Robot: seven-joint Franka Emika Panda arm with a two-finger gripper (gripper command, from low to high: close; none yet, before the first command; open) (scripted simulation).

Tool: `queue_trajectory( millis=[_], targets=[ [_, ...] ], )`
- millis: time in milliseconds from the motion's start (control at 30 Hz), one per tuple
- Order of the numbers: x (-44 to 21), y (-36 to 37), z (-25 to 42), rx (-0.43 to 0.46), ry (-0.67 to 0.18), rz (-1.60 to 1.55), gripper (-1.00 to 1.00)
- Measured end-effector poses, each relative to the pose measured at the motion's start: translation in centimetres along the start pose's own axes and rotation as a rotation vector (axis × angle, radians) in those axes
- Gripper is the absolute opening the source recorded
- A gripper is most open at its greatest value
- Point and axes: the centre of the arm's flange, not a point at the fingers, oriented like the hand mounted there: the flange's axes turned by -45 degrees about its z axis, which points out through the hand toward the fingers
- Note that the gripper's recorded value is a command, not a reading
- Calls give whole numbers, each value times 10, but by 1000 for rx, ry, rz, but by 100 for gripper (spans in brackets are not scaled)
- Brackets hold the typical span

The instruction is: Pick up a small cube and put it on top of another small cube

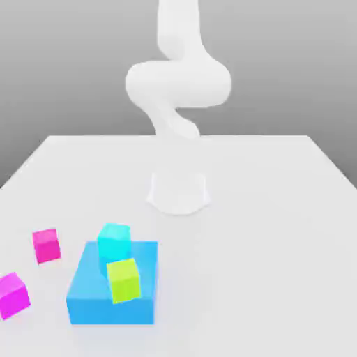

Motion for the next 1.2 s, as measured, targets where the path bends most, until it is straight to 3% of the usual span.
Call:
queue_trajectory(
  millis=[267,567,933,1167,1200],
  targets=[
    [-54,103,137,-182,-204,241,0],
    [-182,220,232,-321,-418,548,0],
    [-391,298,269,-402,-640,990,0],
    [-441,295,318,-397,-659,1003,0],
    [-445,294,321,-397,-659,1002,-100]
  ],
)
